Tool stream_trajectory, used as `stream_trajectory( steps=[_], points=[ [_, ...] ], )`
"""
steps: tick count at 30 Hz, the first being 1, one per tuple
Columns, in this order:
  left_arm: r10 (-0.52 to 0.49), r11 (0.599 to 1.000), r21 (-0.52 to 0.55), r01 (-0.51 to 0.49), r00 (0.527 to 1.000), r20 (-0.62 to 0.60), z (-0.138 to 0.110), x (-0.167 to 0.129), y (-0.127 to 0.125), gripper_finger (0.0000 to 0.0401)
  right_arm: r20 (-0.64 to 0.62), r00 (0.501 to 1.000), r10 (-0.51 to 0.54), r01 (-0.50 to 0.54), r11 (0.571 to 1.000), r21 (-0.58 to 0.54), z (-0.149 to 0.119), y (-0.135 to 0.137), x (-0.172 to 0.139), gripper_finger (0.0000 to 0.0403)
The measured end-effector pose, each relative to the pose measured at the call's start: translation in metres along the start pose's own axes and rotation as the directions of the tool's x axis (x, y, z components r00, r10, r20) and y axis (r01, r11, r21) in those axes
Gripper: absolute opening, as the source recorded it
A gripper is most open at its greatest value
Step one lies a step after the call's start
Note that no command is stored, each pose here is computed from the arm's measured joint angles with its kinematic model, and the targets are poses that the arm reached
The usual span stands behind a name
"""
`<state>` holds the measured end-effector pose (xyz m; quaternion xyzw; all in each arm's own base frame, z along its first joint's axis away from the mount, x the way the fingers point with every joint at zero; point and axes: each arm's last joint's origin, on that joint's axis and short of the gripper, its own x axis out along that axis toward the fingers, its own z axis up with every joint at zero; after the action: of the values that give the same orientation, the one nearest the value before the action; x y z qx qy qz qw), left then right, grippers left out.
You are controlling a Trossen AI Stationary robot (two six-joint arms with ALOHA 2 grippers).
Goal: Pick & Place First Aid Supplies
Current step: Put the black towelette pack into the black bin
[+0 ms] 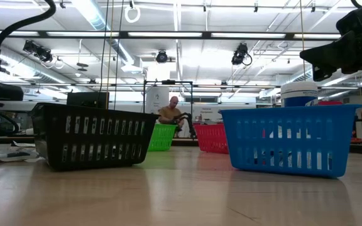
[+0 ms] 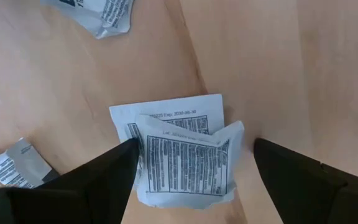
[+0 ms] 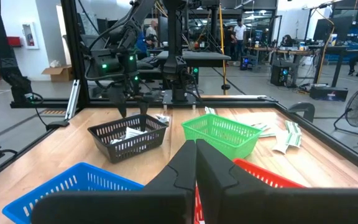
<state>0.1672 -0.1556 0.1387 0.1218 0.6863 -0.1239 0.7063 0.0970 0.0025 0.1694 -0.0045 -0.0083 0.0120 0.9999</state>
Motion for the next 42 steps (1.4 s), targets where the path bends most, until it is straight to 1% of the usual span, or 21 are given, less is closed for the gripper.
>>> stream_trajectory(
  steps=[8,16,20,26,35,42],
  points=[
    [-0.002,1.0,-0.007,0.002,1.0,-0.002,0.0003,0.0003,0.0003,0.0324,0.0,1.0,0.0,0.0,1.0,0.0,-0.0001,0.0,0.0,0.0013],
    [-0.02,1.0,-0.016,0.02,1.0,-0.007,0.0003,0.0005,-0.0003,0.0266,0.0,1.0,0.0,0.0,1.0,0.0,-0.0001,0.0,0.0,0.0013],
    [-0.023,1.0,-0.017,0.023,1.0,-0.009,0.0002,0.0005,-0.0003,0.0252,0.0,1.0,0.0,0.0,1.0,0.0,0.0,0.0,0.0,0.0013],
    [-0.025,1.0,-0.017,0.025,1.0,-0.013,0.0,0.0005,-0.0003,0.0248,0.0,1.0,0.0,0.0,1.0,0.0,0.0001,0.0,0.0,0.0013],
    [-0.055,0.998,-0.02,0.054,0.995,-0.08,-0.0057,-0.0011,0.0003,0.0248,0.0,1.0,0.0,0.0,1.0,0.0,-0.0001,0.0,0.0,0.0013],
    [-0.062,0.998,-0.011,0.062,0.996,-0.064,-0.0034,-0.0064,-0.0006,0.0248,0.0,1.0,0.0,0.0,1.0,0.0,0.0,0.0,0.0,0.0013]
  ],
)
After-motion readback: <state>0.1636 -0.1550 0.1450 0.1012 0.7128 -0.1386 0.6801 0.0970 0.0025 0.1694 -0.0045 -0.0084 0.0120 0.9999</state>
